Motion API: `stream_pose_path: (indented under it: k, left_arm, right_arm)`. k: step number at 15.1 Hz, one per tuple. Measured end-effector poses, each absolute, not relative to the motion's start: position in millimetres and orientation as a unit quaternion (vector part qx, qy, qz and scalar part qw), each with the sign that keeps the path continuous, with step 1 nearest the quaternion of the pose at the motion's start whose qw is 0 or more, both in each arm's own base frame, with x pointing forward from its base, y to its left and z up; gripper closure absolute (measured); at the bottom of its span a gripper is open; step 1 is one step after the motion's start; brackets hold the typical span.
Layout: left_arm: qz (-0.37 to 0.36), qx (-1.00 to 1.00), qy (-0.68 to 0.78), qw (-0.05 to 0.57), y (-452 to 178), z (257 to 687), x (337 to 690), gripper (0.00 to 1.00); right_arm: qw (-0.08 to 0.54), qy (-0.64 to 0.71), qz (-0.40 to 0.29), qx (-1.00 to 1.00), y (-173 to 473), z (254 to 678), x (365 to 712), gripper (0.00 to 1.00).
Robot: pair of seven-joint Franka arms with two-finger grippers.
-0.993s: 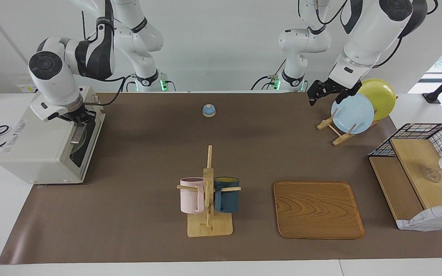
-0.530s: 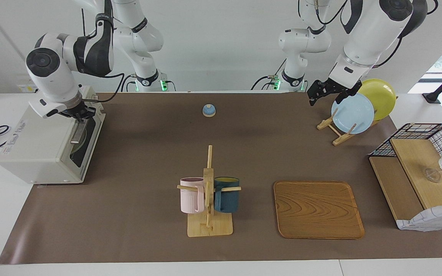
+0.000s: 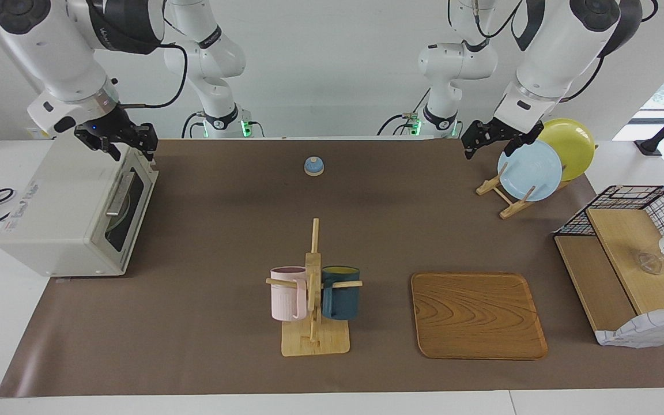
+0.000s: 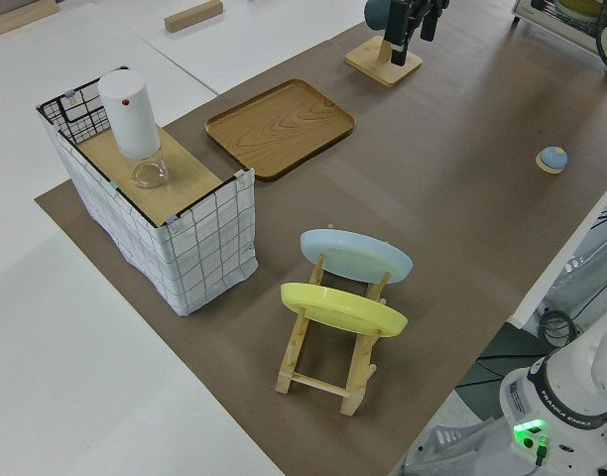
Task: Put corn in oven
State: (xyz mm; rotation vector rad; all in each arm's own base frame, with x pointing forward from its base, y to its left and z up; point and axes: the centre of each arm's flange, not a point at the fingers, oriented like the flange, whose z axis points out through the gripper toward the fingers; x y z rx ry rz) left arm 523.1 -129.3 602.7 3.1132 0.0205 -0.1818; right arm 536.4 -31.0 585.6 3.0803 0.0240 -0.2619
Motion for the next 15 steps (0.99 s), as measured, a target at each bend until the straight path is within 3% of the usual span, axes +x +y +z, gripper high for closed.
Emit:
stream_pose_path:
  k: [15]
  left_arm:
    - [-0.058,0.998,0.007,0.011,-129,603,523,0.00]
  right_arm:
    - [0.026,0.011,-0.068,0.997,-25,602,537,0.00]
